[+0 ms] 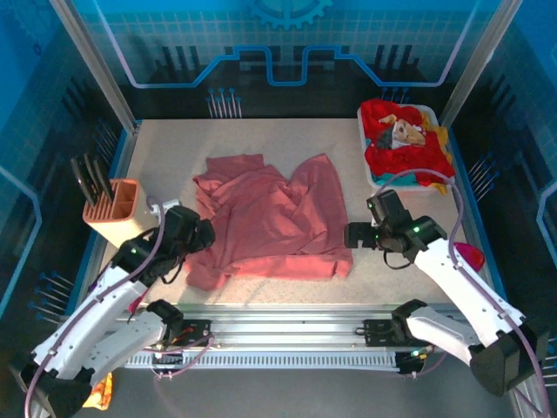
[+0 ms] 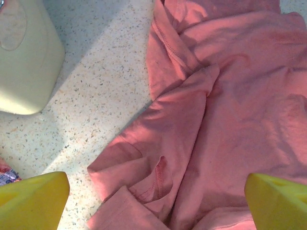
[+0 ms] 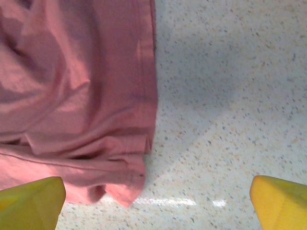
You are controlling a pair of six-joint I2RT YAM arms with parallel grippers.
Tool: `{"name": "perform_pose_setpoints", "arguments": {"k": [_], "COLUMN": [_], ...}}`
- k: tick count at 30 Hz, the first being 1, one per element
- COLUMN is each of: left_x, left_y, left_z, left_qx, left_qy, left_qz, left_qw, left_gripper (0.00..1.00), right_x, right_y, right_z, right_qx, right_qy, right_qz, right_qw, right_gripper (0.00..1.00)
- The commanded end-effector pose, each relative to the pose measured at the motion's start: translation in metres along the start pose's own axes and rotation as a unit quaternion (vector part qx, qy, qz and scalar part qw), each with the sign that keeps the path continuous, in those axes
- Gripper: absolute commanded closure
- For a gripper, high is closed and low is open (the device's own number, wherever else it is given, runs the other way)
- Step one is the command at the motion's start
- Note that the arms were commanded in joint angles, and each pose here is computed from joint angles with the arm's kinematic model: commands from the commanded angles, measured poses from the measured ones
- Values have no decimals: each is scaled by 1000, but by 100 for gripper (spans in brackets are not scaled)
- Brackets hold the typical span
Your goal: Fold and stack the t-shirts
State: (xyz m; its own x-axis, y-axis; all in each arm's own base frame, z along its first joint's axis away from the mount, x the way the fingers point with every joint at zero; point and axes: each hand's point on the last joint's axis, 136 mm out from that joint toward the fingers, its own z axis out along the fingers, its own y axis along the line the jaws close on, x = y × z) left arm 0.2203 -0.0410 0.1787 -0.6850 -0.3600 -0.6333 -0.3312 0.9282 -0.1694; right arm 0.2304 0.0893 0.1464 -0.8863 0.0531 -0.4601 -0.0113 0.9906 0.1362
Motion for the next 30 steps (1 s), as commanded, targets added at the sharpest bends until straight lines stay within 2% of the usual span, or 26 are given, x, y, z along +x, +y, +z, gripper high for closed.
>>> {"name": "perform_pose_setpoints", "arguments": {"k": [1, 4, 7, 12, 15, 21, 25, 28, 30], "left_x": [-21, -41, -48, -39, -24, 12, 22, 24, 23], "left_y": [-16, -28, -35, -44, -46, -28, -21, -17, -16], "left_z": [-4, 6, 25, 58, 71, 83, 76, 72, 70], "left_qx": [14, 26, 35, 18, 15, 2, 3, 2, 1], "left_qy": [-9, 6, 30, 75, 109, 138, 144, 142, 141], "left_qz": [24, 22, 15, 35, 35, 17, 14, 19, 23], "left_qw": [1000, 999, 999, 996, 993, 990, 990, 990, 990], "left_gripper": [12, 17, 20, 32, 38, 36, 35, 35, 35], "right_x": [-30, -27, -7, 44, 69, 103, 110, 104, 92], "right_y": [36, 52, 56, 30, 20, 21, 32, 34, 32], "right_z": [1, 19, 34, 50, 49, 56, 62, 64, 63], "right_qx": [-78, -91, -80, -26, -24, -40, -76, -82, -79], "right_qy": [-19, 20, 74, 133, 146, 175, 176, 157, 133], "right_qz": [-20, -46, -63, -25, 17, 69, 76, 70, 82], "right_qw": [997, 995, 992, 990, 989, 981, 979, 982, 985], "right_gripper": [0, 0, 0, 0, 11, 17, 35, 38, 44]}}
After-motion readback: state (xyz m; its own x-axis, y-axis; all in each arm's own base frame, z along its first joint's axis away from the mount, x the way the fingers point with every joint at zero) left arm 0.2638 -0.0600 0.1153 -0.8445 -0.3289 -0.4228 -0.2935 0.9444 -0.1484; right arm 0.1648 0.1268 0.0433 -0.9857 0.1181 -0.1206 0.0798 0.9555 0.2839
